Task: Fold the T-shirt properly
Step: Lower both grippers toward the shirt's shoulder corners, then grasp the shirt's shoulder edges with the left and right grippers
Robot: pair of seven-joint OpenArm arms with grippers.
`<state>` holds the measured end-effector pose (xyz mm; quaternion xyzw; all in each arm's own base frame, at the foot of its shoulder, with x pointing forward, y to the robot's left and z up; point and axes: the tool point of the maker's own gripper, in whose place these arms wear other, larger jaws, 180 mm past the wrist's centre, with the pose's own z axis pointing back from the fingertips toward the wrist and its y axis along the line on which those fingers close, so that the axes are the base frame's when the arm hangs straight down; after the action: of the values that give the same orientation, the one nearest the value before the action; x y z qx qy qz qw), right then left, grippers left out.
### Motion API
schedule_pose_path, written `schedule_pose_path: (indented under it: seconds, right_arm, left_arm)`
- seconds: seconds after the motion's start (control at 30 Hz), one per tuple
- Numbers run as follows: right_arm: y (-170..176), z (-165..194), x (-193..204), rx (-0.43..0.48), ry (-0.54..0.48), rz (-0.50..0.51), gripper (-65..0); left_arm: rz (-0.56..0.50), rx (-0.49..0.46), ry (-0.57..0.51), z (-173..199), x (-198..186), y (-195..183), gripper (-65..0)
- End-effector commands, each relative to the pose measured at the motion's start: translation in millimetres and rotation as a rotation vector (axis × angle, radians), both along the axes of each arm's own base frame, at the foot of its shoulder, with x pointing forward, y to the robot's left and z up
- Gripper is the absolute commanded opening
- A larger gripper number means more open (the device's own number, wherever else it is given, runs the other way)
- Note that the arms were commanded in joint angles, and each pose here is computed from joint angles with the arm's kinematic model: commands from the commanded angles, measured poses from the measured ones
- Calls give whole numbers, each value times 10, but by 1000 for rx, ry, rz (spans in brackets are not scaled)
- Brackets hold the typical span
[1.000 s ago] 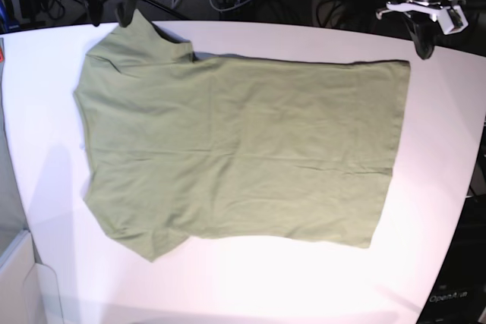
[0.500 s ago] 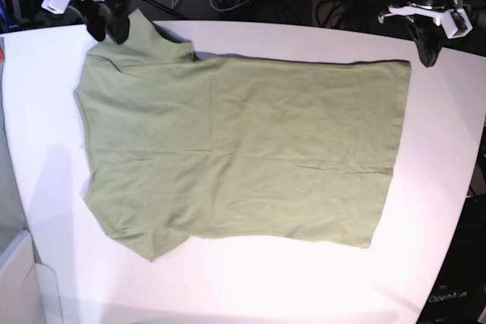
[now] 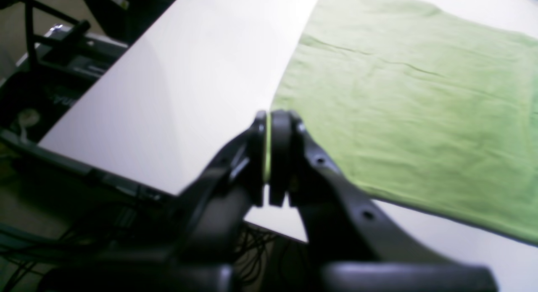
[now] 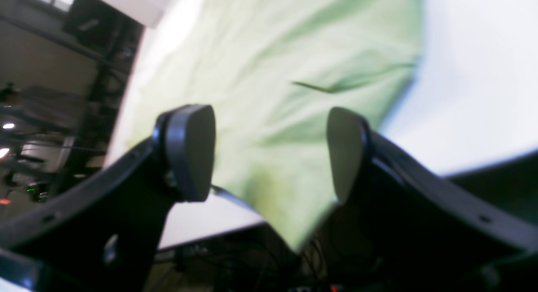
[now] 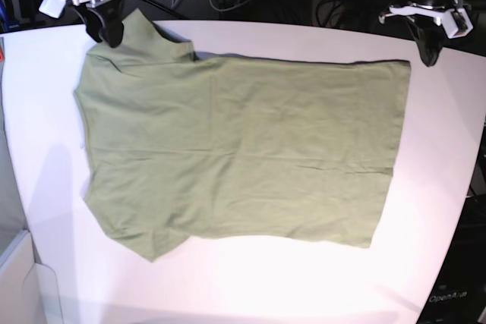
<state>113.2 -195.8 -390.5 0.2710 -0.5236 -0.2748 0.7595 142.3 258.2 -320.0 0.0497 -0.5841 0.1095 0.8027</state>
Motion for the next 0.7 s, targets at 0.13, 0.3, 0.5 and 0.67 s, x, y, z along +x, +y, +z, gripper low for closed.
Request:
schedule_pose_path:
  seconds: [0.13,0.3,0.5,0.67]
  right_arm:
    - [-113,-12,15,-14,-7,-20,-235]
    - [-212,-102,6,-14,16,-49,-235]
    - [-242,-170,-29,-23,34,-55,-235]
    - [-231,-179,-40,-21,39,-53,-235]
  left_arm:
    - [-6,11,-32,93,3,5,-639]
    - [-5,11,-31,88,1,6,-639]
    - [-4,11,-30,84,-4,12,-639]
    - [-3,10,-30,83,-5,10,-639]
